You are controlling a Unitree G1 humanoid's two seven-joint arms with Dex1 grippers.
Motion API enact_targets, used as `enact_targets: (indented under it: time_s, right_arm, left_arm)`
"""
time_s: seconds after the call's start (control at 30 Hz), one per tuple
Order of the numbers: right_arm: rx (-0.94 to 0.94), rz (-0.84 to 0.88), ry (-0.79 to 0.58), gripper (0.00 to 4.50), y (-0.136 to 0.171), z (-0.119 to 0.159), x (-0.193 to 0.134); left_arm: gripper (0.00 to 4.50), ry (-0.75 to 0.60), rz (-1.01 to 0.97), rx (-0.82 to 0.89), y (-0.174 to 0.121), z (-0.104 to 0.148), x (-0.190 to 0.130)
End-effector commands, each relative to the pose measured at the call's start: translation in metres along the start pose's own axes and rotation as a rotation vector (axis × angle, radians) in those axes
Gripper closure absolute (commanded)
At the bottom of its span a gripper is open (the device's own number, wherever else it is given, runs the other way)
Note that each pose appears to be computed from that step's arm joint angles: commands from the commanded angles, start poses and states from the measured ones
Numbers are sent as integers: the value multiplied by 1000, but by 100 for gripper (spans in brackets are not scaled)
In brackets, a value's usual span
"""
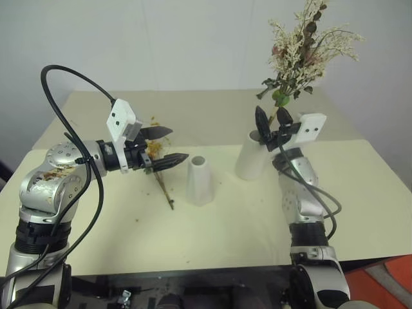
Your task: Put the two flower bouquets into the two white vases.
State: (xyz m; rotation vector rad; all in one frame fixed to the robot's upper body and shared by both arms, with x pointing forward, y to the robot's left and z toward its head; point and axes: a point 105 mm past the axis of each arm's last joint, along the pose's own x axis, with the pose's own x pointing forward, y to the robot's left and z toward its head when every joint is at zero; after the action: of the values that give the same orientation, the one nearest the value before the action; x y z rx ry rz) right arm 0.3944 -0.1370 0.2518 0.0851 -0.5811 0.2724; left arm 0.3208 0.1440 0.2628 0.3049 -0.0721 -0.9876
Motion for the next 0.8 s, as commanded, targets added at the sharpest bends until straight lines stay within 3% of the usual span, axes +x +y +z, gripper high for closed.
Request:
enact_targets:
  time_s: [0.03,0.2,0.37,0.5,0.8]
  right_arm:
    - [-37,10,-57,1,6,20,-1]
    - [-21,49,-51,1,15,24,-16]
    - [-161,180,24,1,28,17,-32]
    - [-303,118,165,1,5,8,-27]
    - [-486,182,217,1,-18,46,-23]
  left_arm:
    - [0,-24,20,51,3,11,-6]
    - [0,-37,25,48,5,11,-5]
    - [0,-32,25,43,6,8,-3]
    - [0,20,26,75,5,3,-4]
    - [0,13,27,71,3,6,-6]
